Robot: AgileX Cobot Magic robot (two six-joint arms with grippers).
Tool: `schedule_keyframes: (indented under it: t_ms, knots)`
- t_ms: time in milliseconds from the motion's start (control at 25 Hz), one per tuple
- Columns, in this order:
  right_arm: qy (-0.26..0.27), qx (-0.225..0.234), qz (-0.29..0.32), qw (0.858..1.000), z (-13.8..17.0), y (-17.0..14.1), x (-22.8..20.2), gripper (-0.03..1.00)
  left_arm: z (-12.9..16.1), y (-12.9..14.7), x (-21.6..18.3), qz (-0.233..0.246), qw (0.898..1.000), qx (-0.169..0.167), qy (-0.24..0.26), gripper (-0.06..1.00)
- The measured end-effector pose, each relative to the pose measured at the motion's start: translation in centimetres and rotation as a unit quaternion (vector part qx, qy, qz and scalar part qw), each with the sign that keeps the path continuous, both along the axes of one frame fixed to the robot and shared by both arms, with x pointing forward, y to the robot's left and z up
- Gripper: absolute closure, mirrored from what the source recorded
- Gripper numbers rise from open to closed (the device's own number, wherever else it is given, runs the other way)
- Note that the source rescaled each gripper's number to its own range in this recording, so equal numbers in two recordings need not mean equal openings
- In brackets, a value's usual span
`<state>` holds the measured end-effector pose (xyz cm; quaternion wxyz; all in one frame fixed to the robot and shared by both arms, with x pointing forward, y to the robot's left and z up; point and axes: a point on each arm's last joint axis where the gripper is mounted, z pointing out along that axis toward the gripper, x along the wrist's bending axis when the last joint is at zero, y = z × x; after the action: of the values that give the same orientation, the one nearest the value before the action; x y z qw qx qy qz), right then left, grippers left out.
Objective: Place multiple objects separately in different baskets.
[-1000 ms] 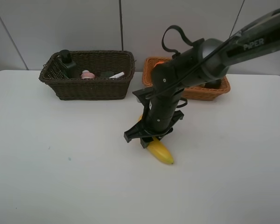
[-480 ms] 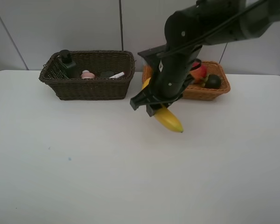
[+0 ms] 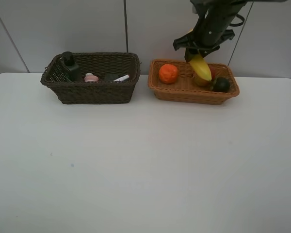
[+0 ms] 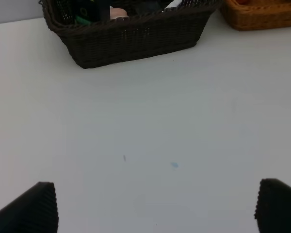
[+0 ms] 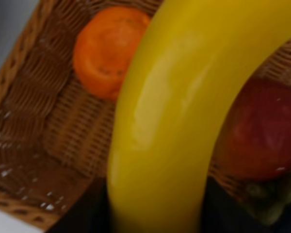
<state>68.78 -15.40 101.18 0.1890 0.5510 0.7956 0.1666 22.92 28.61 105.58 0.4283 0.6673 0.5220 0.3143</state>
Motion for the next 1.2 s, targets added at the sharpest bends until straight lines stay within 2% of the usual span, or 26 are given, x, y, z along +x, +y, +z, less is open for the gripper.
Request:
schedule_keyframes:
  t_ms: [120, 280, 360, 400, 560, 600, 640, 800, 1000, 1200]
  knots:
    - [0.008, -0.003, -0.017, 1.000, -1.7, -1.1, 2.0, 0.97, 0.0, 0.0, 0.0, 0.000, 1.000, 0.000, 0.000, -0.06]
    - [0.025, -0.006, -0.018, 1.000, -2.9, -1.0, 2.3, 0.96, 0.0, 0.0, 0.0, 0.000, 1.000, 0.000, 0.000, -0.06]
    - [0.029, -0.007, -0.016, 0.999, -3.0, -0.9, 2.2, 0.88, 0.0, 0.0, 0.0, 0.000, 1.000, 0.000, 0.000, -0.06]
    - [0.030, -0.007, -0.016, 0.999, -3.0, -0.8, 2.2, 0.78, 0.0, 0.0, 0.0, 0.000, 1.000, 0.000, 0.000, -0.06]
    - [0.029, -0.007, -0.012, 0.999, -3.0, -0.5, 2.1, 0.19, 0.0, 0.0, 0.0, 0.000, 1.000, 0.000, 0.000, -0.06]
    - [0.030, -0.007, -0.011, 0.999, -3.0, -0.4, 2.0, 0.10, 0.0, 0.0, 0.0, 0.000, 1.000, 0.000, 0.000, -0.06]
    - [0.033, -0.008, -0.011, 0.999, -3.0, -0.3, 2.0, 0.05, 0.0, 0.0, 0.0, 0.000, 1.000, 0.000, 0.000, -0.06]
    - [0.054, -0.017, -0.012, 0.998, -3.3, -0.3, 1.6, -0.02, 0.0, 0.0, 0.0, 0.000, 1.000, 0.000, 0.000, -0.06]
    - [0.072, -0.022, -0.022, 0.997, -1.5, -1.1, 0.7, -0.03, 0.0, 0.0, 0.0, 0.000, 1.000, 0.000, 0.000, -0.06]
    - [0.048, -0.006, -0.079, 0.996, 2.7, -5.6, 0.4, -0.03, 0.0, 0.0, 0.0, 0.000, 1.000, 0.000, 0.000, -0.06]
